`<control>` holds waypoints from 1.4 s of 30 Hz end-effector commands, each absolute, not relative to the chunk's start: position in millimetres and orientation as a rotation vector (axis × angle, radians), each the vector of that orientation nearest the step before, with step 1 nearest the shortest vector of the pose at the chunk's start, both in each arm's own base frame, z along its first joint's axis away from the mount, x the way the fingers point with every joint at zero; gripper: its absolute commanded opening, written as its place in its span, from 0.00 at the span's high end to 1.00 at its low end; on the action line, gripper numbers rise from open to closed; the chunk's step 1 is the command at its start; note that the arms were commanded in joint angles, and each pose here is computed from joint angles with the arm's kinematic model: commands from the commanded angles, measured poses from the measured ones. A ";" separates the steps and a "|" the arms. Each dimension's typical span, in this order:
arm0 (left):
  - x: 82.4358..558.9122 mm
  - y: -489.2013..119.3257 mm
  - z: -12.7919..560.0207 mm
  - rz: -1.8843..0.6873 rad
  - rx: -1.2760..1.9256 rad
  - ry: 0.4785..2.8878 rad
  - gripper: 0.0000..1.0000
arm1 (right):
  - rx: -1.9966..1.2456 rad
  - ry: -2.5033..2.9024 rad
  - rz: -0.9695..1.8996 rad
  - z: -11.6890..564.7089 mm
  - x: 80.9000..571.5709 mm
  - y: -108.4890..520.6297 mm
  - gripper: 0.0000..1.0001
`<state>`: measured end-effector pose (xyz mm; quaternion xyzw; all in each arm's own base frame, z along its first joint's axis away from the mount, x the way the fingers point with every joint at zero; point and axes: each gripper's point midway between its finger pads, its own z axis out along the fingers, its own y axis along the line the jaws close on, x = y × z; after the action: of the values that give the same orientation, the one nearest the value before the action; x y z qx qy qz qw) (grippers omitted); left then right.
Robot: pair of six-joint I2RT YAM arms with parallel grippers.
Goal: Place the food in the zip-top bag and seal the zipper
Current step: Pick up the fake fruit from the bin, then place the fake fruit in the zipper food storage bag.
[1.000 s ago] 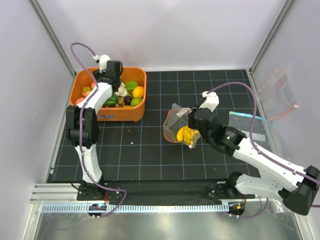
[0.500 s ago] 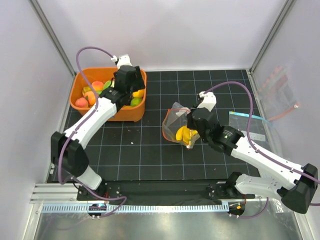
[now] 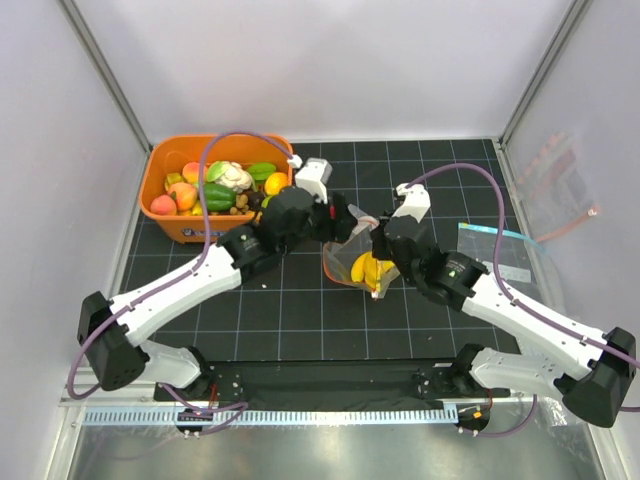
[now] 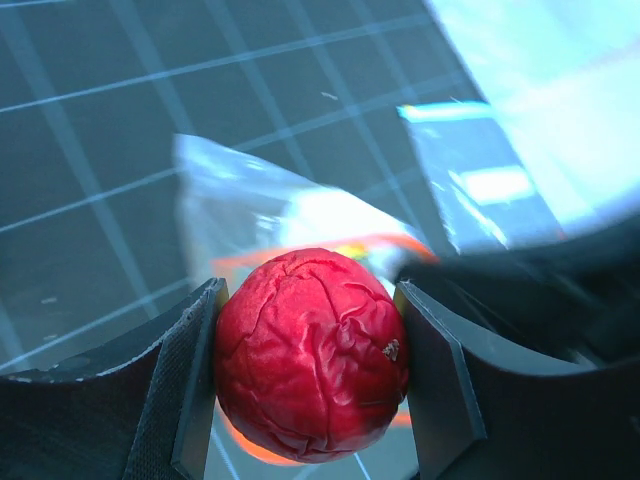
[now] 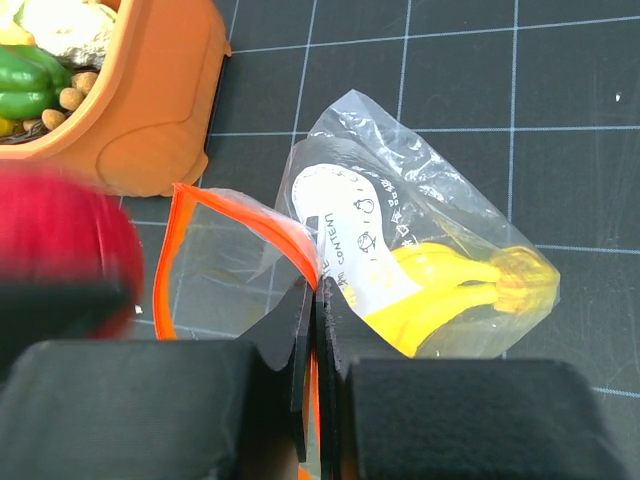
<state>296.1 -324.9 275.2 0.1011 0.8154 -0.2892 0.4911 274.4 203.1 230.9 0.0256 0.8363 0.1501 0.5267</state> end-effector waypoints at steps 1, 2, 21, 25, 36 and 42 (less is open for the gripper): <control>268.8 -344.0 312.4 -0.834 0.337 1.822 0.66 | 0.097 1.924 0.445 261.2 276.5 207.7 0.99; 266.2 -346.8 316.6 -0.859 0.336 1.797 0.66 | 0.104 1.919 0.452 263.0 275.6 206.9 0.99; 255.0 -378.3 276.8 -0.913 0.400 1.780 0.36 | 0.226 1.832 0.500 276.2 268.1 186.0 0.99; 257.1 -378.3 274.5 -0.893 0.402 1.798 0.11 | 0.240 1.823 0.496 277.7 267.5 182.6 0.99; 262.3 -365.3 298.0 -0.821 0.391 1.783 0.06 | 0.230 1.823 0.480 277.9 267.0 180.4 0.99; 293.9 -315.9 315.2 -0.573 0.324 1.768 0.01 | 0.225 1.825 0.475 276.8 267.7 180.9 0.99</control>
<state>271.8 -351.6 278.8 0.1661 0.7705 -0.2996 0.5375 261.6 182.1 256.2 0.0744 0.8050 0.1880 0.5578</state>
